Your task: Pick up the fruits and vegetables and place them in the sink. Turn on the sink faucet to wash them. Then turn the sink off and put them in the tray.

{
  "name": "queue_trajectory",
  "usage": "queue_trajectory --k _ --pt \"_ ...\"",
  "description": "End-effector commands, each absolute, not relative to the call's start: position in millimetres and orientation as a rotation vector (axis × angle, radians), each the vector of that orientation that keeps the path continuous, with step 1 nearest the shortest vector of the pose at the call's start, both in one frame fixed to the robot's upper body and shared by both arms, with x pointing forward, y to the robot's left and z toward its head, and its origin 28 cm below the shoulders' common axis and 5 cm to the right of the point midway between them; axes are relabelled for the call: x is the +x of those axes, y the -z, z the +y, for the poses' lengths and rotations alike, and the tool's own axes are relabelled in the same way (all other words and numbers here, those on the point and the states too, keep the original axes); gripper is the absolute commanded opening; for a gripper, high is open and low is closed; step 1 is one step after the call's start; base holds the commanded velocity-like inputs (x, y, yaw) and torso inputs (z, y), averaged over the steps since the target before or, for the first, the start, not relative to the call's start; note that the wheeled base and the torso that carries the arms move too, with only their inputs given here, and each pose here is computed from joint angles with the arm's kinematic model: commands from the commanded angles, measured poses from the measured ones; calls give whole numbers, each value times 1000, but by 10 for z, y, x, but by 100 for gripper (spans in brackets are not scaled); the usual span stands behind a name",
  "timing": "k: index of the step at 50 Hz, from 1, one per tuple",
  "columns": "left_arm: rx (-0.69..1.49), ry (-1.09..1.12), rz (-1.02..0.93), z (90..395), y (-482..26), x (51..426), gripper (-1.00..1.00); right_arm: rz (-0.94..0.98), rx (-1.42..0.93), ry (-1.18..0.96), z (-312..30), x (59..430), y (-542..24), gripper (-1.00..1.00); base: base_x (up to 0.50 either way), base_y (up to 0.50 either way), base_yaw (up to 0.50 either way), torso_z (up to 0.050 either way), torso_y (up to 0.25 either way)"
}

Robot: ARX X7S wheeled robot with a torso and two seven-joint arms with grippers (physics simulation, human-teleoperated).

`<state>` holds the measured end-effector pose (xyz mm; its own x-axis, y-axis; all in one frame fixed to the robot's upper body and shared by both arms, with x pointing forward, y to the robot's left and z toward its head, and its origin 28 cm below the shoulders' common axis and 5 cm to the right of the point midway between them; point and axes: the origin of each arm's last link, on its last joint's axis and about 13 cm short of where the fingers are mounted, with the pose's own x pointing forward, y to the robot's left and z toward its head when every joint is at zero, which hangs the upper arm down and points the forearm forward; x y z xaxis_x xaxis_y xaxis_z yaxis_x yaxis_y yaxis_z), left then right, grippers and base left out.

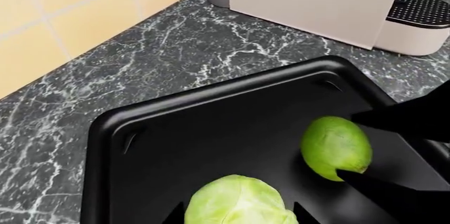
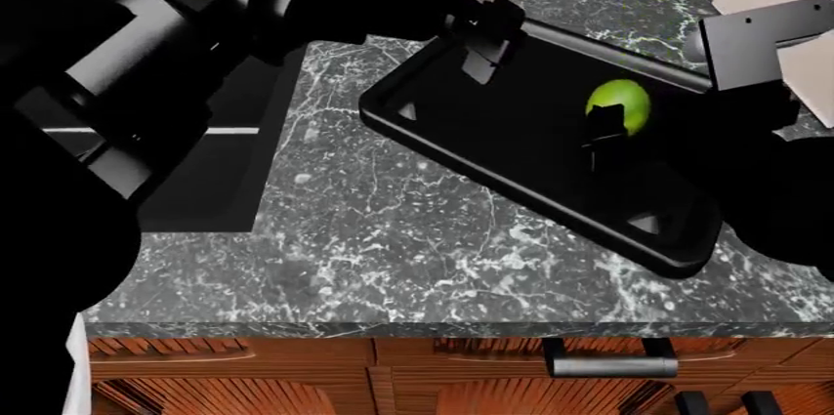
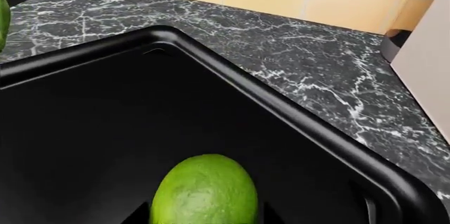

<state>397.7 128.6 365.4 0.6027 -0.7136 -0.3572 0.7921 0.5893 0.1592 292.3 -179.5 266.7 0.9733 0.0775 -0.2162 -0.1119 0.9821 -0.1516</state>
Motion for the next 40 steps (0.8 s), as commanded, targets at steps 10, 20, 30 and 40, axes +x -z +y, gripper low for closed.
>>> queue_trajectory --k 10,20,30,40 --pt "310 887 266 1268 -3672 3963 -100 270 -195 -82 -1819 2959 -2536 100 0 0 0 0 0" --pt "311 888 266 1261 -3655 3965 -100 238 -198 -84 -1815 2926 -2611 100 0 0 0 0 0" --pt "311 898 277 1237 -3572 3975 -100 124 -215 -92 -1792 2817 -2897 100 0 0 0 0 0" --pt "327 902 315 1221 -3425 3990 -100 -4 -227 -116 -1750 2603 -3279 100 0 0 0 0 0"
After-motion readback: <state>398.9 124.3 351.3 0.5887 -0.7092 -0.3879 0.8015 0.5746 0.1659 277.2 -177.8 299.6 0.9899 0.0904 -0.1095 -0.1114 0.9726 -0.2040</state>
